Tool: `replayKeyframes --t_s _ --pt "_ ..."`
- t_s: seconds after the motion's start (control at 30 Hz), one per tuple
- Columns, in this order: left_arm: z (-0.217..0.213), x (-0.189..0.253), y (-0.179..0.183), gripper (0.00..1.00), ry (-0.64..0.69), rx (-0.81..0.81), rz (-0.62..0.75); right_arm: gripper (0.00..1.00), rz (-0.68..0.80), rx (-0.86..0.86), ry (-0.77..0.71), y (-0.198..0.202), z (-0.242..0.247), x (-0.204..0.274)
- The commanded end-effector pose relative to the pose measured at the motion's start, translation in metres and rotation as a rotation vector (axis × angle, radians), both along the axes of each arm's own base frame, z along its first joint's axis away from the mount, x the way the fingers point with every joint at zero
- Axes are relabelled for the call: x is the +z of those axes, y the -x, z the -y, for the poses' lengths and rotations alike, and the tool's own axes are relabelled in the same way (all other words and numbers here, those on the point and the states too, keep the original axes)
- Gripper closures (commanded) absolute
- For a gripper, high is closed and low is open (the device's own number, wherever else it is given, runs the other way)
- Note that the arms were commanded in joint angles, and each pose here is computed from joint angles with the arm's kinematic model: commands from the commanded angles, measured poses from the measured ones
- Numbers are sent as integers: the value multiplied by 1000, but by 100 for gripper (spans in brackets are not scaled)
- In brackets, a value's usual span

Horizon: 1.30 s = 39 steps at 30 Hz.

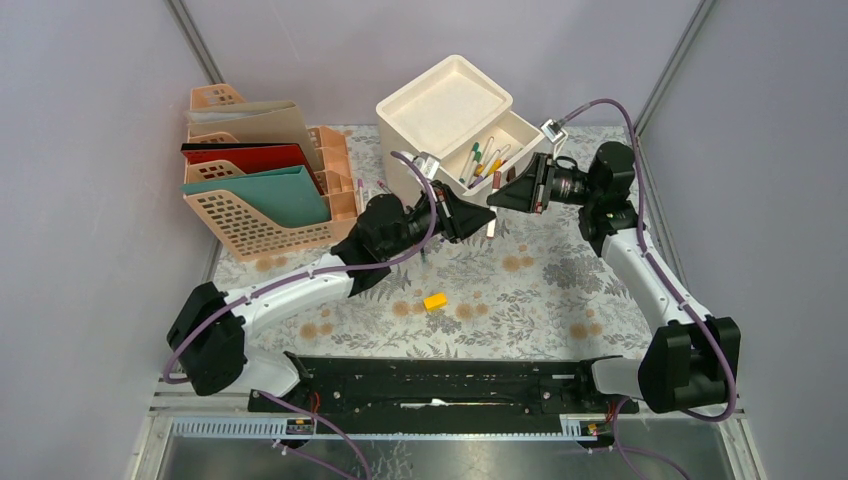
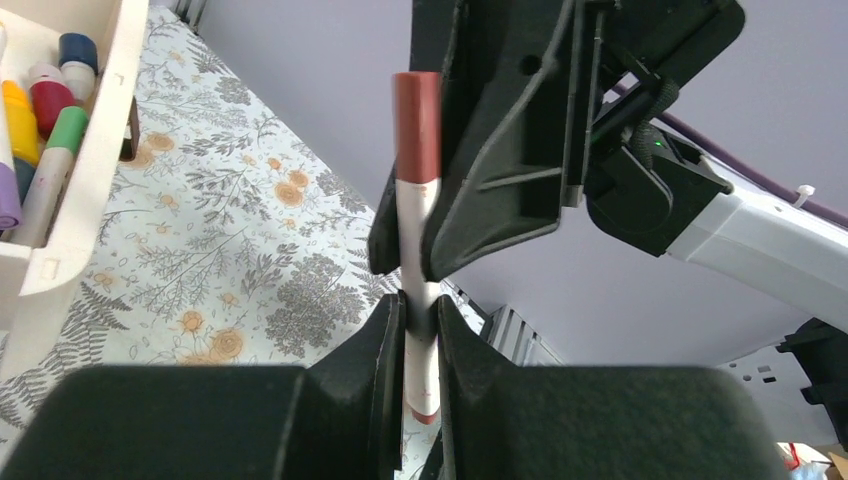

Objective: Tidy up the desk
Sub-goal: Pick up the stationery from the center of the board, then place the stationery in the drawer.

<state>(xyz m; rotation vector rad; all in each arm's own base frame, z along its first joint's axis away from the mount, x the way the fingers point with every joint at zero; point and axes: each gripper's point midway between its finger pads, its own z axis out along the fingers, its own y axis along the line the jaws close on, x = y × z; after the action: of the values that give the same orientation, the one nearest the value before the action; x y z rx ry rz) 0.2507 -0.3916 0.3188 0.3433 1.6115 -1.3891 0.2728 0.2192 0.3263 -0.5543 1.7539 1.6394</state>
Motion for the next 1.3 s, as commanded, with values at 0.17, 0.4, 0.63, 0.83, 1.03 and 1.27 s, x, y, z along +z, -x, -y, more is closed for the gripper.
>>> replayKeyframes --t_s 0.17,0.4,0.63,0.83,1.03,1.27 --pt "6 33 -1 91 64 0 50 100 58 25 -3 2 -4 9" --pt "-30 16 -16 30 -69 149 49 100 68 -37 49 -21 0 10" --pt "-92 2 -36 1 -118 318 -10 100 62 -202 122 -72 7 12" --pt "-143 -30 -64 1 -216 507 -148 100 -40 -500 198 -129 27 9" --pt "-169 -54 -75 1 -209 604 -294 100 -230 -752 227 -169 48 -3" --pt "-178 -71 -85 1 -245 651 -365 72 -311 -730 276 -186 39 -25"
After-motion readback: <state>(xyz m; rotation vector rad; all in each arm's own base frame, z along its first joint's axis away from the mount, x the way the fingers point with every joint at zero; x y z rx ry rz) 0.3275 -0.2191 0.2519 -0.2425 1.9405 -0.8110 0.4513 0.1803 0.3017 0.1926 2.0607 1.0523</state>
